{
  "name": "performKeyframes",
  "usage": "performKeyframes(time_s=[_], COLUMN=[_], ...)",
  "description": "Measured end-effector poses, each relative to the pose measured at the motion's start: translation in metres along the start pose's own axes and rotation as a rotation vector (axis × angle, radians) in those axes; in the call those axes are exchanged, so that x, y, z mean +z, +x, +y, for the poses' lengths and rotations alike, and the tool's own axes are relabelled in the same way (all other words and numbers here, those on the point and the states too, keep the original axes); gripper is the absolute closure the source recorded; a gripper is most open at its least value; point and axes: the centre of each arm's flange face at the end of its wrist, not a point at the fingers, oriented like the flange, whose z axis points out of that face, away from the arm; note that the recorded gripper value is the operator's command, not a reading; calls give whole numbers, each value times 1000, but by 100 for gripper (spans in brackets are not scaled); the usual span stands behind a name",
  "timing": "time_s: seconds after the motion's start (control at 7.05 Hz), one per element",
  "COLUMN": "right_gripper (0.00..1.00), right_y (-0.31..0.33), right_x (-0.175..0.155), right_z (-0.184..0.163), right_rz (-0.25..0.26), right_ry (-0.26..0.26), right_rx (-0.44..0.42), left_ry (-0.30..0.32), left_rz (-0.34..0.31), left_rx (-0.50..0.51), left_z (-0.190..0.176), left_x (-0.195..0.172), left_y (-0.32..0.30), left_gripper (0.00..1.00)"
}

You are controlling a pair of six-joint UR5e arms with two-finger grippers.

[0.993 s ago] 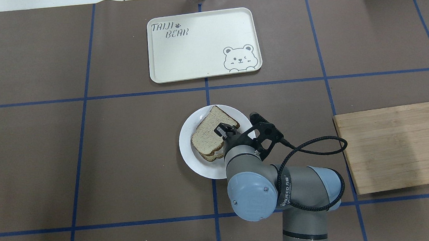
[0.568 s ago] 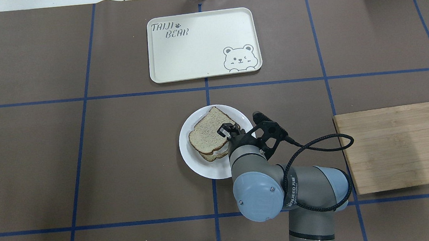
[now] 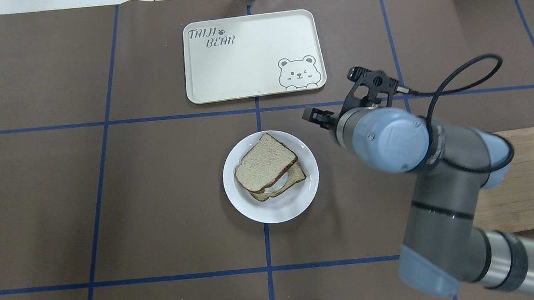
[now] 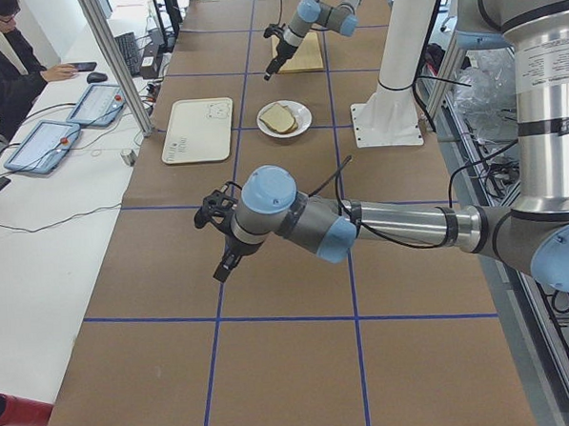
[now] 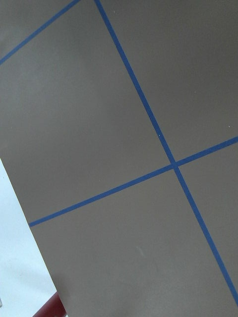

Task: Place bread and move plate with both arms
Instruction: 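Open the right gripper and withdraw it while the left arm reaches in, then grasp the white plate rim nearest the left gripper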

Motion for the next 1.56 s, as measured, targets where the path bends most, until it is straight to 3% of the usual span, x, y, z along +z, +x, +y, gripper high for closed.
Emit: performKeyframes(time_s=[0.43,0.71,1.14,1.28,1.56], right_gripper=[0,0,0,0,0], right_y=[125,245,437,489,536], right_x=[12,1,-32,-46,-62], right_z=[-150,-220,-258,-254,-247], right_rz=[92,91,56,41,23], right_ry=[-193,-307,-414,-428,-433], right_rx=[-338,-502,-620,-622,-579], left_ry=[28,42,33,28,39], left_rz=[162,269,437,488,537], left_rx=[-188,-362,-605,-669,-746], left_z=[-76,-95,-87,-78,-50], left_x=[58,102,159,172,203], left_y=[114,209,357,400,487], left_gripper=[1,1,1,2,14])
